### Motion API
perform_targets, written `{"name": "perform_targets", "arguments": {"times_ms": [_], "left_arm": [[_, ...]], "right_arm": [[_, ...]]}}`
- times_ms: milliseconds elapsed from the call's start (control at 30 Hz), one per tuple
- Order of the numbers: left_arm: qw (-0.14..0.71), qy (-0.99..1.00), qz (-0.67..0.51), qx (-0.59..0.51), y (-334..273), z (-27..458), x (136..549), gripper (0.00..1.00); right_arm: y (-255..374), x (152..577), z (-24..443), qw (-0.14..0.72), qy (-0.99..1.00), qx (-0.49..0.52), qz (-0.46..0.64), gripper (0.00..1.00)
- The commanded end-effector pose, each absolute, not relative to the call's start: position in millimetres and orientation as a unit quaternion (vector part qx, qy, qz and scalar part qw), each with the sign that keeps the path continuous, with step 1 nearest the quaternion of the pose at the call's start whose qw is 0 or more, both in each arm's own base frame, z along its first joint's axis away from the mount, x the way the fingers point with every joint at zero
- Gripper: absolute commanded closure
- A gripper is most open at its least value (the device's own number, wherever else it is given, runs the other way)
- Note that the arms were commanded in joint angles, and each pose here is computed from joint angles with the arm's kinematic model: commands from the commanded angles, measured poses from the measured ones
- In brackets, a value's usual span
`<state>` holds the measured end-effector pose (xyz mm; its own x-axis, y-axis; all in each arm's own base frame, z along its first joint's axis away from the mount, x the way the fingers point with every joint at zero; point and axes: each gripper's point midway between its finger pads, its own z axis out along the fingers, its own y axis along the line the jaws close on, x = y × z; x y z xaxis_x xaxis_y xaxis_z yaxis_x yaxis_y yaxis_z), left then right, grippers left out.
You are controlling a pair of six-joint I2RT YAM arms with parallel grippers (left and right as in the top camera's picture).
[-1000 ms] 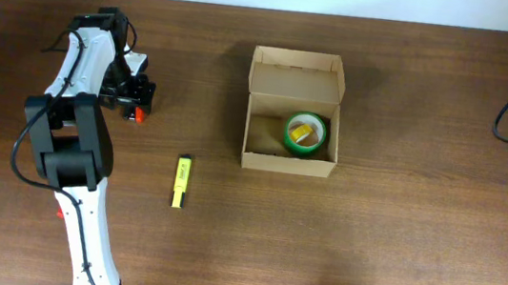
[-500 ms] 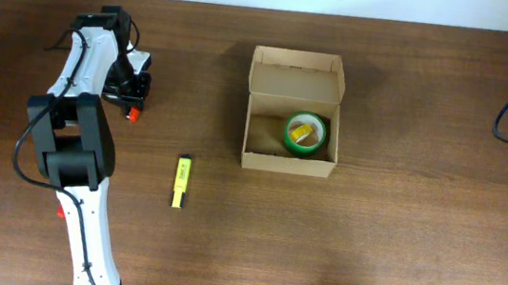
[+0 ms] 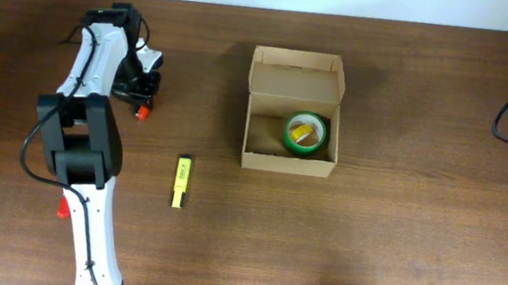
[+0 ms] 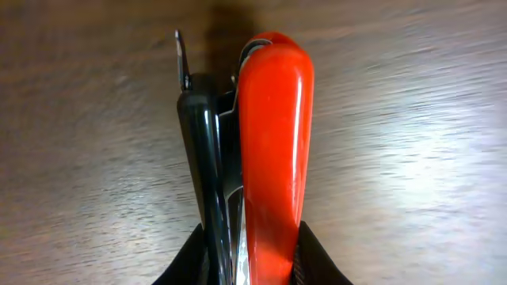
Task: Pack container
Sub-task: 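Carry the red stapler with the left gripper into the box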
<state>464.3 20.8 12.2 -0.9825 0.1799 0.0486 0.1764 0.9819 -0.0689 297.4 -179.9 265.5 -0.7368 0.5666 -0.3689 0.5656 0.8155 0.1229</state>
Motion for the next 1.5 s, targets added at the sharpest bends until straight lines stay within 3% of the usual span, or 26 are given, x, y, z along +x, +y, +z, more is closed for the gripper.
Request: {"name": "perform_targets", "arguments": {"times_ms": [0, 367, 533, 667, 900, 1167, 1467], "left_arm": [[-0.028, -0.993, 0.037, -0.111, 17.7, 51.7, 481.8, 0.99], [-0.142, -0.969, 0.034, -0.200, -1.8, 200.3, 454.0, 0.98], [-0.220, -0.938, 0.010, -0.269, -49.3, 269.3, 449.4, 0.99], [-0.250, -0.912, -0.036, -0.324, -86.4, 294.6, 448.5, 0.98], [-0.231, -0.882, -0.031, -0.410, -153.1, 282.1, 431.2, 0.98], [-0.163, -0.810, 0.034, -0.562, -235.0, 233.9, 396.1, 0.99], [-0.109, -0.758, 0.047, -0.641, -276.9, 185.1, 380.7, 0.99]], "right_arm": [[-179.6, 299.1, 262.5, 0.196, 0.931, 0.308, 0.010, 0.01], [-176.3, 301.1, 263.0, 0.199, 0.931, 0.306, 0.020, 0.01], [-175.9, 301.4, 263.1, 0.200, 0.931, 0.306, 0.021, 0.01], [-175.9, 301.3, 263.1, 0.199, 0.931, 0.306, 0.021, 0.01], [-175.9, 301.4, 263.1, 0.200, 0.931, 0.306, 0.021, 0.01], [-175.9, 301.4, 263.1, 0.200, 0.931, 0.306, 0.021, 0.01], [-175.9, 301.3, 263.1, 0.199, 0.931, 0.306, 0.021, 0.01]]}}
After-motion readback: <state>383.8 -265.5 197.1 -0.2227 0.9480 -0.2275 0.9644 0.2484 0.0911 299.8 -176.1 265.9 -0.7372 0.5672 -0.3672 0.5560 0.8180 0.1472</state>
